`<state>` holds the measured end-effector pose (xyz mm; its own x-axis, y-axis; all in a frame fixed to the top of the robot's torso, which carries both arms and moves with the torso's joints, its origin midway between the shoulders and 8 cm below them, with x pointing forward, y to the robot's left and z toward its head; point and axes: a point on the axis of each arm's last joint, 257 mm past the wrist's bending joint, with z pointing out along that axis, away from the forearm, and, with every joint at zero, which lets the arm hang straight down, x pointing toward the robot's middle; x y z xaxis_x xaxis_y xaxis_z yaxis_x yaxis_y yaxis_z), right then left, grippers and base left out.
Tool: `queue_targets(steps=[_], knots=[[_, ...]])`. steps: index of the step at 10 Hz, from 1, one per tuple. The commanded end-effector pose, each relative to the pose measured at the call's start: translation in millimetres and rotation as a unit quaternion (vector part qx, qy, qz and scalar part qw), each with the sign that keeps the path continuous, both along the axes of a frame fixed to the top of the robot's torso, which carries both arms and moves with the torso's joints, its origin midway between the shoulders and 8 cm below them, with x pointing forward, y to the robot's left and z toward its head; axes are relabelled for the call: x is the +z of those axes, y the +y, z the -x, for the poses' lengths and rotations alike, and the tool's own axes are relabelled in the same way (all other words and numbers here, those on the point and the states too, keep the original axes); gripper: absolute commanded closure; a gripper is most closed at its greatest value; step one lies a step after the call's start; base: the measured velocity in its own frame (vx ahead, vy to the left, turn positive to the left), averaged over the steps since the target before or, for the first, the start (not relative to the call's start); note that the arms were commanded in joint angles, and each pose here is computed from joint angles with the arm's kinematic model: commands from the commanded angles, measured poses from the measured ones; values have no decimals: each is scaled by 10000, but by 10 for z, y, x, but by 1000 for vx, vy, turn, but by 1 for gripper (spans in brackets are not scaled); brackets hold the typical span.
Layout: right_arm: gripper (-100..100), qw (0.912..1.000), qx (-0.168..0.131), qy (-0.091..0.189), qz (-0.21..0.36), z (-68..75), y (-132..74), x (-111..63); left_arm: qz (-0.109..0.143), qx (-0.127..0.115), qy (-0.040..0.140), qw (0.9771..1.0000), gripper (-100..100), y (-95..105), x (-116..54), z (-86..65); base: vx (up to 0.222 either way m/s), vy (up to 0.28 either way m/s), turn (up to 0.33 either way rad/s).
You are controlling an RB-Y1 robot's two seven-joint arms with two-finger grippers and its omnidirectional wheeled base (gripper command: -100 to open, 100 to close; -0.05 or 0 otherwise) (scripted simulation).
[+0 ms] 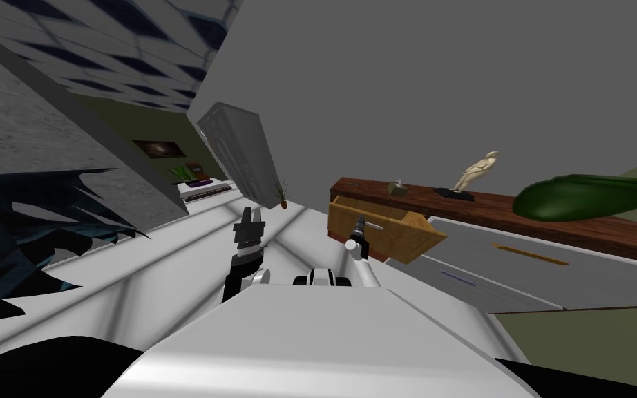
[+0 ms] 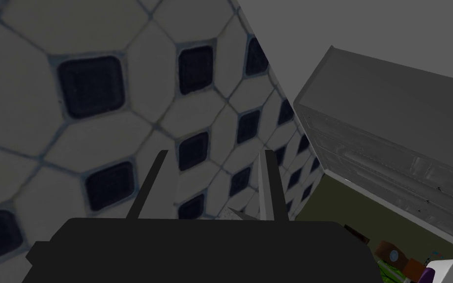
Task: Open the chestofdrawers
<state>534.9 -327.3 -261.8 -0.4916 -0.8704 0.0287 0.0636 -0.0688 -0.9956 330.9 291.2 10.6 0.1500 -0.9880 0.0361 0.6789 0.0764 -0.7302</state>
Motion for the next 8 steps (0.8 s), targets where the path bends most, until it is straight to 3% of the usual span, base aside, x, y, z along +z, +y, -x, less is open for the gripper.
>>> queue_targets(steps=[1, 2, 3, 8], knots=[[-100, 9999, 130, -1, 14, -184, 71, 141, 0, 0, 0, 10000, 0, 0, 0, 0, -44, 29, -80], [-100, 9999, 96, 49, 6, -129, 49, 66, 0, 0, 0, 10000, 0, 0, 0, 0, -14, 10, -14], [0, 9999, 105, 69, 4, -131, 51, 53, 0, 0, 0, 10000, 0, 0, 0, 0, 0, 0, 0], [0, 9999, 108, 124, -17, -111, 56, -6, 0, 0, 0, 10000, 0, 0, 0, 0, 0, 0, 0]])
